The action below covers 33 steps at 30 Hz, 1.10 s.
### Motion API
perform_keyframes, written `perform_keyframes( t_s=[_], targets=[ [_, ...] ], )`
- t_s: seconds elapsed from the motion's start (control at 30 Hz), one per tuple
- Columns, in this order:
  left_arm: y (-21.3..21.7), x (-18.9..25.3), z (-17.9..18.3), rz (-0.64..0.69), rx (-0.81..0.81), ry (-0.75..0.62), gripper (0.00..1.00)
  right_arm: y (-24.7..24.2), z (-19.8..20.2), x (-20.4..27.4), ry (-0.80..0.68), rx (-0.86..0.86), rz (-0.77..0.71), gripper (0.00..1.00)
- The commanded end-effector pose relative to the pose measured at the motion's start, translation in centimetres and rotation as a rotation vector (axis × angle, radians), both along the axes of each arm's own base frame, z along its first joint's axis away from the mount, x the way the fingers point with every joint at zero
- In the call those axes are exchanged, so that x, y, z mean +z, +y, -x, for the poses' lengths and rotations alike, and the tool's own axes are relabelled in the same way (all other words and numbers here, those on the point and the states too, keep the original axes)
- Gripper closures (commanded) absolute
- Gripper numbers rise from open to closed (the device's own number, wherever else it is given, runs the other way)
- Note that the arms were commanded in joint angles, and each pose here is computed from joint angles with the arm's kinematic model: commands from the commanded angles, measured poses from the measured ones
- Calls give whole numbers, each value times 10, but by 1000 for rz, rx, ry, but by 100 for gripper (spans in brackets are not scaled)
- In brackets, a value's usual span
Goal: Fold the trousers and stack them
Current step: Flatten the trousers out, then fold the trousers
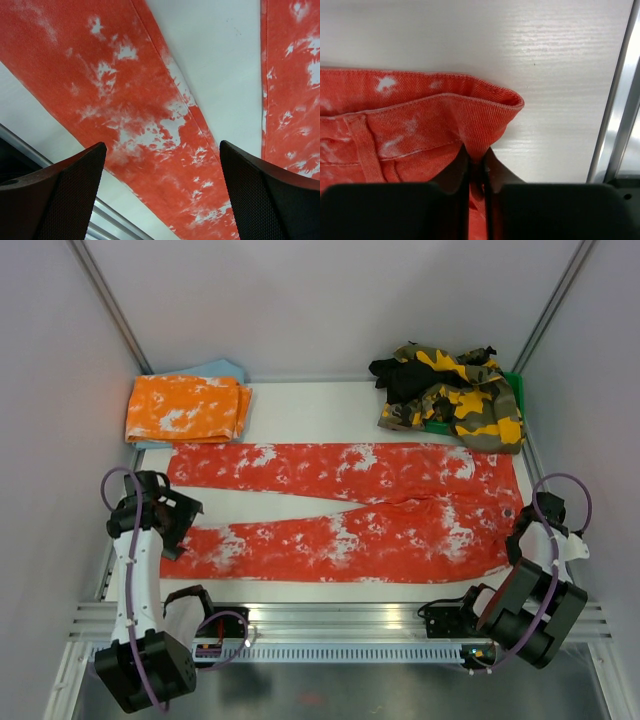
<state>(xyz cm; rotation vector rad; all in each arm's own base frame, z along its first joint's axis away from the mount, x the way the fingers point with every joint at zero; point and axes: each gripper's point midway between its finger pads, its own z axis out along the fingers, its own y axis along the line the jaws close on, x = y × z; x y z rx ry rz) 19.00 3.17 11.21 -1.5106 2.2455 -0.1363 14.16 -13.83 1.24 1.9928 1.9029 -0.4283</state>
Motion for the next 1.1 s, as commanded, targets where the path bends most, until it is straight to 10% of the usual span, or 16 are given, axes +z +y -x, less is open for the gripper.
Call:
perform_keyframes(
  t_s=[0.0,0.37,0.87,1.07],
  targets=[
    [7,9,3,-19,84,-12,0,-8,9,-2,50,-18,34,99],
    [-8,-36,37,136,471,32,5,7,2,-9,32,83,-45,100],
    [66,-60,77,-213,879,477,5,6,-17,-2,10,155,-92,100],
    [87,-83,74,-88,910,420,5,6,-17,1,7,153,-87,100]
  ],
)
